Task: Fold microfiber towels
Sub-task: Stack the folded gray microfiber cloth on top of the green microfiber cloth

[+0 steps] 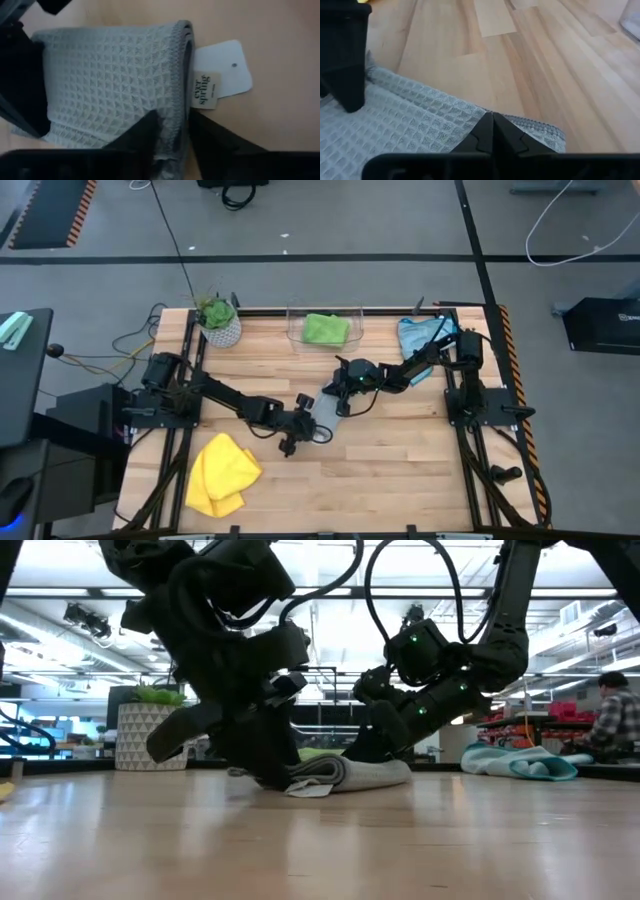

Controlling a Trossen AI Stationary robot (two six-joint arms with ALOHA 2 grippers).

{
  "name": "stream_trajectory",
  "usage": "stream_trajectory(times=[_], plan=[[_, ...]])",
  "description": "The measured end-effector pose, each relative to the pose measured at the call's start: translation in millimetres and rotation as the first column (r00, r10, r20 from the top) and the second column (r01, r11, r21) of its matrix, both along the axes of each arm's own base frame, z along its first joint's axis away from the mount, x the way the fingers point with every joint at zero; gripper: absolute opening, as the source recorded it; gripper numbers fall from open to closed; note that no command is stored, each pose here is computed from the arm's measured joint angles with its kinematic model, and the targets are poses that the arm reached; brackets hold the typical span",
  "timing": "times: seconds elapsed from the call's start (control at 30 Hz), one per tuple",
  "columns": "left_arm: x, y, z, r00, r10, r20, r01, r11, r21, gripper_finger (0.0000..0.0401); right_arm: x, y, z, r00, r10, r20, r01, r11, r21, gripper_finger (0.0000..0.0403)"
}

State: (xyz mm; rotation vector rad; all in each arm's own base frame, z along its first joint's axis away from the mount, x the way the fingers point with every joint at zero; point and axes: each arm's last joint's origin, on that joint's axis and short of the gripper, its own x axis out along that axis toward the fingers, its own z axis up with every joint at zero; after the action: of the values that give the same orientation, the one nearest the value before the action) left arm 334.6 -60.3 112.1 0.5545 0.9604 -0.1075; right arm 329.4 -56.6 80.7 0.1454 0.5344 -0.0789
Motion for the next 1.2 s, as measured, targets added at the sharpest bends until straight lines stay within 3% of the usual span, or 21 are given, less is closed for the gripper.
stream_trajectory(times=[0.17,0.4,0.53,0.67,0.83,1.2], plan=[[-1.2,1.7,-1.2,1.000,0.012,-0.008,-0.012,0.999,0.046,0.0021,-1.6,0.3,7.2,1.000,0.017,-0.011,-0.017,1.000,-0.024,0.0035],[-1.1,2.0,1.9,0.998,0.059,0.016,-0.059,0.998,0.005,0.0022,-24.9,7.5,62.1,0.986,0.108,-0.124,-0.126,0.980,-0.153,0.0132],[-2.3,2.4,7.1,0.996,0.088,0.031,-0.087,0.996,-0.033,0.0016,-38.1,34.4,79.7,0.955,0.206,-0.214,-0.257,0.934,-0.249,0.0198],[-2.5,3.1,18.4,0.989,0.126,0.077,-0.120,0.989,-0.082,0.0016,-37.0,70.3,74.8,0.921,0.284,-0.265,-0.367,0.861,-0.353,0.0248],[-0.5,3.3,23.9,0.982,0.152,0.112,-0.137,0.982,-0.133,0.0016,-26.9,96.0,53.4,0.925,0.247,-0.290,-0.366,0.784,-0.501,0.0280],[3.4,2.3,27.5,0.968,0.192,0.162,-0.161,0.969,-0.185,0.0016,-12.4,102.5,16.3,0.931,0.204,-0.303,-0.356,0.686,-0.634,0.0275]])
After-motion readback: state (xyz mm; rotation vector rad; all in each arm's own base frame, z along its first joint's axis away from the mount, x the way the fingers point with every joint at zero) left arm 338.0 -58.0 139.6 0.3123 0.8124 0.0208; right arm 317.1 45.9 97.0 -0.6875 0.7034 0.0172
